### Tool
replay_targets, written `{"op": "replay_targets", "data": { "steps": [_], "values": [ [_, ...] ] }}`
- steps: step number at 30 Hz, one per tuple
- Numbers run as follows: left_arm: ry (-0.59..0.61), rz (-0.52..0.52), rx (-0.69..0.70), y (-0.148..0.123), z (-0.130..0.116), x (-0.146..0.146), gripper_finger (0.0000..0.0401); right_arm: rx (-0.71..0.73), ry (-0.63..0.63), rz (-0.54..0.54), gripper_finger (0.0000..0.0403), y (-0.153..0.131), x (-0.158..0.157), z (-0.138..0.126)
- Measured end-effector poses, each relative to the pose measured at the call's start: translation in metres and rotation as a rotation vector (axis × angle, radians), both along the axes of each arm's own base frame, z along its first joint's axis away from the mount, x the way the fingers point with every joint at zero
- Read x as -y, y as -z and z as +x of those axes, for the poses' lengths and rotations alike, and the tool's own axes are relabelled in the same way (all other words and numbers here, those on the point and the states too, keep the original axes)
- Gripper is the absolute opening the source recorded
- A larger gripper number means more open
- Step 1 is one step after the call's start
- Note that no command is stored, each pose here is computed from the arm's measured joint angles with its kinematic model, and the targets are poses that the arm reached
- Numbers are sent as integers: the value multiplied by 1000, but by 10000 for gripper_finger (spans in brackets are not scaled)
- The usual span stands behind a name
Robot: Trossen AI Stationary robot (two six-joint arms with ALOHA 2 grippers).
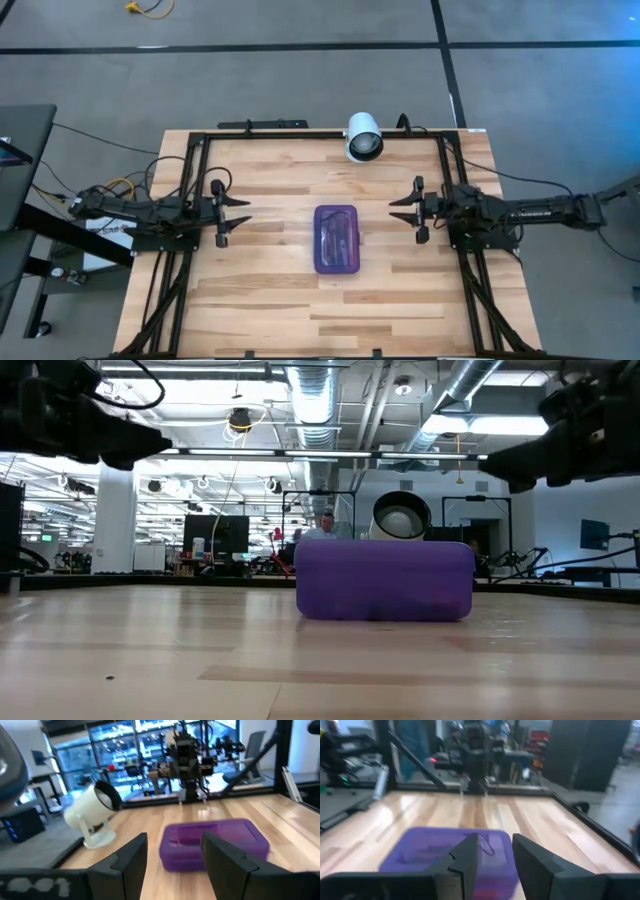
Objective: Pick & place school supplies into a supply box
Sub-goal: Return to Home Position
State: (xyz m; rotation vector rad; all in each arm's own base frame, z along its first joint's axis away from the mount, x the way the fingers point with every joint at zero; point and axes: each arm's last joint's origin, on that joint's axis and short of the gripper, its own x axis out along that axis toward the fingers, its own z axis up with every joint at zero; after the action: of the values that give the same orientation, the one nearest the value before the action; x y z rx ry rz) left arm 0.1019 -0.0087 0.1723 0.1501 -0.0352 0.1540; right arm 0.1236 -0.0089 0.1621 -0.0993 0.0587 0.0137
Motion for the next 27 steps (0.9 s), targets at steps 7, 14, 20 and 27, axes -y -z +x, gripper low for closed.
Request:
{"op": "replay_targets", "data": {
  "steps": [7, 14, 20, 27],
  "values": [
    [44, -4, -6, 2, -3, 1, 176, 3, 58, -30, 118, 0, 0, -1],
    [158, 67, 15, 0, -6, 3, 176, 54, 20, -65, 118, -6, -2, -4],
    [118, 82, 11, 0, -5, 0, 176, 46, -5, -64, 118, -5, 0, -7],
    [190, 104, -9, 3, -5, -1, 176, -14, -5, -55, 118, 1, 3, -9]
  ]
}}
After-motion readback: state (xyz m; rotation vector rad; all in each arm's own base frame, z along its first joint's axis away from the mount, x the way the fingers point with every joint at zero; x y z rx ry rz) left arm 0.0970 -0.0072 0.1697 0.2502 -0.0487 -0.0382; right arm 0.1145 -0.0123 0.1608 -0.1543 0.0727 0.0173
